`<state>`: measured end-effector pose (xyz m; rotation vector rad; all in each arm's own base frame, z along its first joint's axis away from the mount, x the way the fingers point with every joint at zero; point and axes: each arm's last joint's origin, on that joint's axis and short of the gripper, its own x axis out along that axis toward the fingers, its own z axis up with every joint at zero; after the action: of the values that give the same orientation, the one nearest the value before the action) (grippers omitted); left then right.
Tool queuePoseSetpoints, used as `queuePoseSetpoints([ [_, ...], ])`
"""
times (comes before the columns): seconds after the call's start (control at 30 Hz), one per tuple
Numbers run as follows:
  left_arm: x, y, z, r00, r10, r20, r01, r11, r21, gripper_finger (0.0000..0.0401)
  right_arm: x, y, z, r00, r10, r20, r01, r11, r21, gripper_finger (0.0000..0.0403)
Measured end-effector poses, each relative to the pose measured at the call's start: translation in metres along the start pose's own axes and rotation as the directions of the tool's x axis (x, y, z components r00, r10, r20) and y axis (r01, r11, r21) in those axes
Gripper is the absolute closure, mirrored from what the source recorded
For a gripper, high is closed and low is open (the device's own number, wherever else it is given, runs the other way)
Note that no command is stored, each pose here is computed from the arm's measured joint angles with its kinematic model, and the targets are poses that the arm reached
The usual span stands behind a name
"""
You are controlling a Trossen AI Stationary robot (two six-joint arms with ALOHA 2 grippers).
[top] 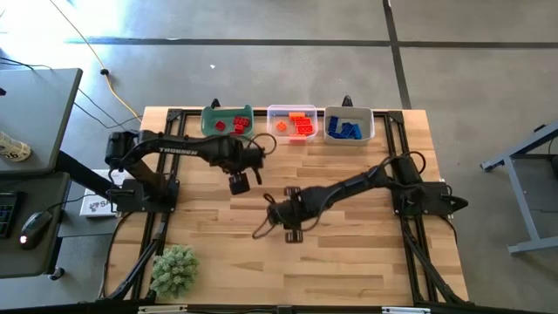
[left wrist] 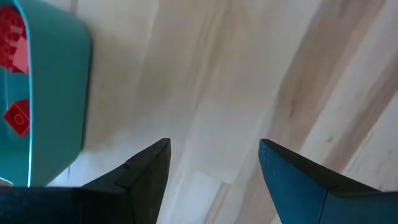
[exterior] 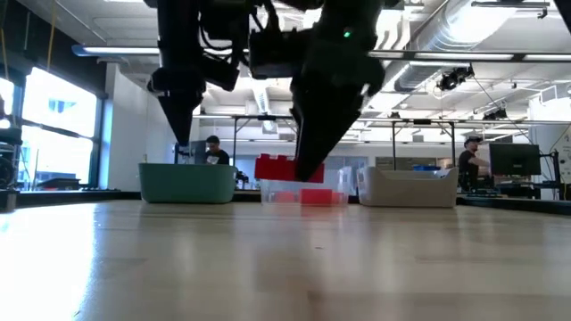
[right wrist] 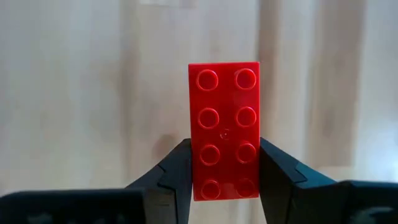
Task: Sort & place blocks by color
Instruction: Put the red game piece into the blue bin
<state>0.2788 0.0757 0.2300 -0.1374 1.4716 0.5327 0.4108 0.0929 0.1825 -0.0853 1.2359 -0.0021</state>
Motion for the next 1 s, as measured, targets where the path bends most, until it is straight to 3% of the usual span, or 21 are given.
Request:
queuePoseSetpoints([
  [0.3,0.011,0.044,0.005,1.0,-0.006,-0.023,0.004,0.996,-0.084,0.0167,0.005,-0.072,0.006,1.0,-0.027,0.001,0.027,0.997,-0.067,0.0288],
  [0.67,0.021,0.085,0.014,0.978,-0.187,0.09,0.201,0.963,-0.182,0.0167,-0.011,-0.148,0.007,0.994,-0.057,0.093,0.063,0.996,-0.062,0.0288],
  [0.83,0.025,0.105,0.015,0.942,-0.29,0.166,0.327,0.903,-0.278,0.0167,-0.016,-0.174,0.004,0.988,-0.09,0.122,0.1,0.992,-0.075,0.0288],
  [1.0,0.027,0.126,0.016,0.882,-0.385,0.27,0.466,0.792,-0.395,0.0167,-0.022,-0.192,0.004,0.98,-0.125,0.153,0.142,0.984,-0.109,0.0288],
])
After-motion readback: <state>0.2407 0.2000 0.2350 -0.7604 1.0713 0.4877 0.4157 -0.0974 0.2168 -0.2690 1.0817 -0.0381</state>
